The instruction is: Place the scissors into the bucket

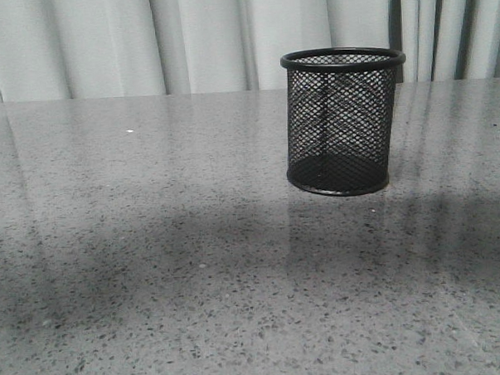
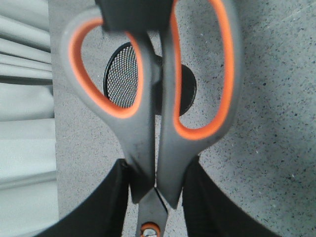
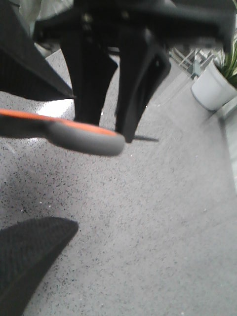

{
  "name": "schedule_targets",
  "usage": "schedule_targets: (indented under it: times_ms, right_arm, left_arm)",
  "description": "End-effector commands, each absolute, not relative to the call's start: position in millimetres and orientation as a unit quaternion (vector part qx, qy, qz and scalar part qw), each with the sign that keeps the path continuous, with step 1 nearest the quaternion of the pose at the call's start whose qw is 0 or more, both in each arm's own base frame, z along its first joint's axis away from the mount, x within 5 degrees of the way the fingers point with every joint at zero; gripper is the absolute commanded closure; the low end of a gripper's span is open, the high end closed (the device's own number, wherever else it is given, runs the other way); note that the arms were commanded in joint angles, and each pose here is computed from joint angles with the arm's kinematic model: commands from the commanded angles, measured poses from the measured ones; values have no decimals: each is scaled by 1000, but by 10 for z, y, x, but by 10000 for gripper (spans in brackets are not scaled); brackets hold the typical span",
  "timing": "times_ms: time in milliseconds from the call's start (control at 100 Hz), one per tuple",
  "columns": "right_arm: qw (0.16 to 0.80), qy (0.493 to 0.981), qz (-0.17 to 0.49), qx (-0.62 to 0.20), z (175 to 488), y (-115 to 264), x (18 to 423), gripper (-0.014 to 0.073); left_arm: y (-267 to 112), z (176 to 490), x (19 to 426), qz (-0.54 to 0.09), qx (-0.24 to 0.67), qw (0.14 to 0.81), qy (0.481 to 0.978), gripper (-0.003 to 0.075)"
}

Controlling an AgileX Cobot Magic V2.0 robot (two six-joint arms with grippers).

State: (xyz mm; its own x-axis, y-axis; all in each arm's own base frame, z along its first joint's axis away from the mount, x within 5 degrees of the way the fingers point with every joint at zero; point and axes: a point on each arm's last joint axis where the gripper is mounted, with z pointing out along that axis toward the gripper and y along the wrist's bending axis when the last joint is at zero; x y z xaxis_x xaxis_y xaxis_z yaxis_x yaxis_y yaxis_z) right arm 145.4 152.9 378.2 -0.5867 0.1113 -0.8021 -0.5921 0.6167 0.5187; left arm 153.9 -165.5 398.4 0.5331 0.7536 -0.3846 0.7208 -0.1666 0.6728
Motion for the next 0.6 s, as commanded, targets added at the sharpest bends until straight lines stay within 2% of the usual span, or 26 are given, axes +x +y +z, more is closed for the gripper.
schedule_targets:
  times_ms: [0, 130, 190, 270, 360, 480, 590]
  right_arm:
    - [447, 774, 427, -136, 3917, 1586, 1533, 146]
    - [435, 780, 433, -118, 3861, 1660, 1624, 148]
    - [433, 783, 431, -117, 3836, 1679, 1650, 184]
    - [426, 787, 431, -116, 3810, 1699, 1665, 349]
    - [422, 790, 426, -127, 3790, 1710, 1661, 668]
    - [415, 793, 425, -137, 3778, 1715, 1647, 660]
    - [410, 795, 425, -140, 3769, 1718, 1638, 660]
  left_arm:
    - [-1656, 4180, 1492, 15, 735, 485, 474, 640]
    - [-1661, 4181, 1486, 10, 734, 486, 475, 640]
    - [-1665, 4183, 1482, 5, 733, 487, 476, 640]
    - [-1672, 4186, 1475, -2, 731, 488, 477, 639]
    - [-1692, 4201, 1458, -22, 723, 496, 481, 636]
    - [-1739, 4241, 1421, -79, 693, 513, 500, 627]
    - [-1773, 4309, 1388, -128, 660, 535, 512, 514]
